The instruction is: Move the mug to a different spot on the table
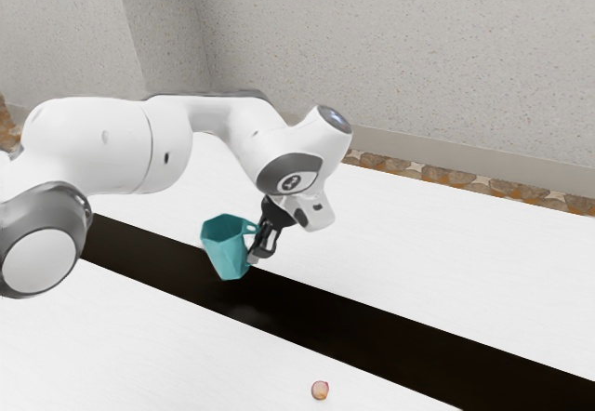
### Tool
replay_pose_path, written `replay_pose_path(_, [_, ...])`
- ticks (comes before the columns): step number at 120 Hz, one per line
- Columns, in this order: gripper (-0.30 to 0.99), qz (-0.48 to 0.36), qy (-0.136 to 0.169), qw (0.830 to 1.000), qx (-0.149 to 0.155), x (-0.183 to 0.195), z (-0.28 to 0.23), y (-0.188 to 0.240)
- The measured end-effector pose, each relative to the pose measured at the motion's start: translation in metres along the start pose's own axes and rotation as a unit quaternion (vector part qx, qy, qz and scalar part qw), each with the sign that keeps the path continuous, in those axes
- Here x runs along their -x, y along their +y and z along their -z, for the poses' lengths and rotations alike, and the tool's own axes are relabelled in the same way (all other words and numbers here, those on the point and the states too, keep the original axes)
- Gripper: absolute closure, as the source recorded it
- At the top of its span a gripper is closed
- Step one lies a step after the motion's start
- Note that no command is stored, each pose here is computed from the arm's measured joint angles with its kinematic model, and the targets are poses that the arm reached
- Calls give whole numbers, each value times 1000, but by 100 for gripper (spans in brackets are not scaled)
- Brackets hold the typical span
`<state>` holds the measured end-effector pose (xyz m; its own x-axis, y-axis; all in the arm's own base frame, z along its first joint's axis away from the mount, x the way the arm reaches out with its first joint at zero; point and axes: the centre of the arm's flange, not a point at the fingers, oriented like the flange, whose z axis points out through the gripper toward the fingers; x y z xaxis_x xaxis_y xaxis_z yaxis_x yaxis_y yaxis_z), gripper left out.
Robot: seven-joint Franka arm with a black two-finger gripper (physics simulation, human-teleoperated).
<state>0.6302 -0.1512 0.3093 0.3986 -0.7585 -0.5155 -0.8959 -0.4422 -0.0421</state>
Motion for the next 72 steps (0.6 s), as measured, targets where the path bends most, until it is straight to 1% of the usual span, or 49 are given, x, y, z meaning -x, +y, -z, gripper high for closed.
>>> replay_pose_path(31, [79,-15,0,1000,-2,-49,-4,15])
replay_pose_path(56, [78,-16,-9,1000,5,-63,-20,18])
replay_pose_path(66, [74,-18,-11,1000,7,-68,-23,21])
replay_pose_path(72, [69,-18,-12,1000,8,-69,-24,22])
